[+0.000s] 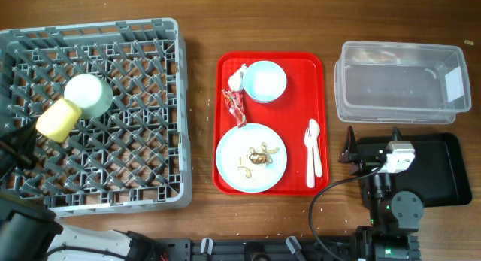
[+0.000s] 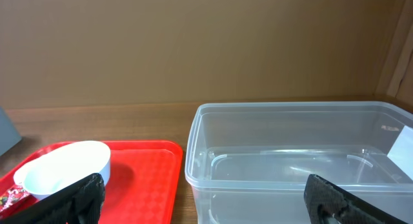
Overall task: Sort waste into correct bins and load items into the dishwasher rack
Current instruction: 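Carry the yellow cup to the rack and place it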
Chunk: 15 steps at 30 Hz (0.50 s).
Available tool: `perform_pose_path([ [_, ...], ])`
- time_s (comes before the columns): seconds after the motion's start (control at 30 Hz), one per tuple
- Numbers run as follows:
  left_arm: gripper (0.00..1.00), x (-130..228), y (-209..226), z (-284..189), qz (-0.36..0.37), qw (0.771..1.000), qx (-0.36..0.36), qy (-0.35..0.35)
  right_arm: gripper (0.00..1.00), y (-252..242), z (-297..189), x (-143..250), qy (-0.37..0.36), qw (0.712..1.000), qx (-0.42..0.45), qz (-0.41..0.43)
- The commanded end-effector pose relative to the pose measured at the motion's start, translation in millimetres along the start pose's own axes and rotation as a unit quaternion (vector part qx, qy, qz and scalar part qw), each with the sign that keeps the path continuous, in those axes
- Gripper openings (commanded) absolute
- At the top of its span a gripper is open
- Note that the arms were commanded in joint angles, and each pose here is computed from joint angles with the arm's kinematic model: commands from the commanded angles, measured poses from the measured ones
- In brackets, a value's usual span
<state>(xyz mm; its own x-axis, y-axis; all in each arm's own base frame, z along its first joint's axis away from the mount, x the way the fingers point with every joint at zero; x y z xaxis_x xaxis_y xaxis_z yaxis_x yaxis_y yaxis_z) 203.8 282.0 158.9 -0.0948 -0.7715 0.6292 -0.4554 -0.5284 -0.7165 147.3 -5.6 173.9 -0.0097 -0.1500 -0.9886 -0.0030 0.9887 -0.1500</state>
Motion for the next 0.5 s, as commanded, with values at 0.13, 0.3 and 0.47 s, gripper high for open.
perform_pose_path([
  [0.13,0.45,-17.1,10.7,-31.3,-0.029,0.998,0.003,-0.061,1.00,-1.3,-0.2,-0.1,-0.001,1.000,0.007,0.006],
  [0.3,0.74,-15.3,10.5,-31.2,-0.045,0.998,0.008,-0.054,1.00,-1.3,-0.2,-0.1,-0.001,1.000,0.007,0.006],
  [0.47,0.79,5.9,-2.4,-42.8,-0.034,0.995,-0.008,-0.097,1.00,-1.3,-0.2,-0.1,-0.001,1.000,0.007,0.006],
])
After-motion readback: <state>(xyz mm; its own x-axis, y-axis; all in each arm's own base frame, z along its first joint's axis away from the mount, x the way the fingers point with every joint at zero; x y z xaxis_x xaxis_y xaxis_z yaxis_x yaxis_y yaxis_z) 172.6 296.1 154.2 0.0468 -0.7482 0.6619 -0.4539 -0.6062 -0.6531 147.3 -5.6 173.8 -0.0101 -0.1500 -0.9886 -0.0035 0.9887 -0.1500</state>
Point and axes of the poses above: each gripper's point midway between its finger pads, its own z axis out along the fingers, its own y axis along the line the jaws close on, x = y × z, the point moved 10 cm from there along -z, back along the fingers, and after that the axes turned 11 degrees about -z, right-handed, at the moved point
